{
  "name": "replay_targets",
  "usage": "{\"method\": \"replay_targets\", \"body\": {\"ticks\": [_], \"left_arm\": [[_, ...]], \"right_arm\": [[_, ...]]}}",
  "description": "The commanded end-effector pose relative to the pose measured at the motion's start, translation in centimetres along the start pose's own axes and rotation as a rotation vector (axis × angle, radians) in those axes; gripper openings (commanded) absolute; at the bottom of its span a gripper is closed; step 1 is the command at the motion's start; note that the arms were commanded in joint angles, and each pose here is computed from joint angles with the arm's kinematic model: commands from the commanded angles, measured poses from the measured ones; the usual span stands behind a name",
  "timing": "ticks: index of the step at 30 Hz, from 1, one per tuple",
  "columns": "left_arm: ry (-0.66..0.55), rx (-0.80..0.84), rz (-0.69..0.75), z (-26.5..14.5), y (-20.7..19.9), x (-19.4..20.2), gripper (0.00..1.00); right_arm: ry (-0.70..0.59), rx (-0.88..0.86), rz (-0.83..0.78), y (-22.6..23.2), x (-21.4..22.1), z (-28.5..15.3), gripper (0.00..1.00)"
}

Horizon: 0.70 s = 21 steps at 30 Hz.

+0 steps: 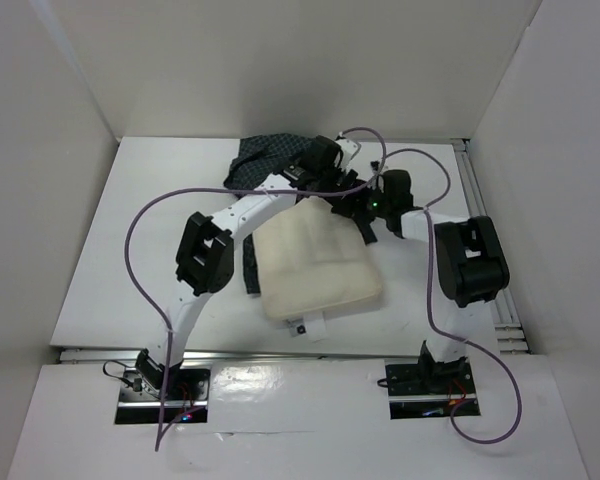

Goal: Put the pillow into the pillowcase

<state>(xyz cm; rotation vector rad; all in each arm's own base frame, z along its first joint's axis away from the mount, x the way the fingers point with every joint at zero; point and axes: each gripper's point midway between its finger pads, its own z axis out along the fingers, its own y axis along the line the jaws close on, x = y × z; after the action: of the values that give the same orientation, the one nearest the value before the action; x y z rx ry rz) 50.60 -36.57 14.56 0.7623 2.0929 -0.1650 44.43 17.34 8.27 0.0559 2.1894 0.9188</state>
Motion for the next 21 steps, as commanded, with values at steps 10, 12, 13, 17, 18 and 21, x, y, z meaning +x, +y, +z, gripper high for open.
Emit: {"method": "replay_targets", "body": {"ticks": [10,12,13,17,18,21], "left_arm": [[0.063,-0.144,-0.346,-12.3,2.3,5.2,0.88],[0.064,-0.118,-0.394,-14.3,1.7,6.8,0.88],[0.088,-0.102,-0.4,-14.4,1.2,8.5,0.88],[0.113,-0.038,-0.392,-15.5,-0.8,9.9,0.88],[0.123,-0.043,-0.391,-15.6,-1.1,10.2,0.89],[0.151,-0.006,-0.377,-15.1,-3.4,9.7,0.93]], "right_arm": [[-0.166,0.085,-0.004,7.8,-0.4,-3.3,0.85],[-0.193,0.097,-0.102,7.0,-1.6,-3.8,0.87],[-0.2,0.094,-0.127,7.0,-2.1,-4.0,0.87],[-0.172,0.018,-0.255,7.3,-2.7,-3.0,0.83],[-0.16,0.001,-0.375,6.9,-2.5,-2.5,0.82],[-0.124,0.016,-0.461,5.4,-2.4,-0.2,0.72]]}}
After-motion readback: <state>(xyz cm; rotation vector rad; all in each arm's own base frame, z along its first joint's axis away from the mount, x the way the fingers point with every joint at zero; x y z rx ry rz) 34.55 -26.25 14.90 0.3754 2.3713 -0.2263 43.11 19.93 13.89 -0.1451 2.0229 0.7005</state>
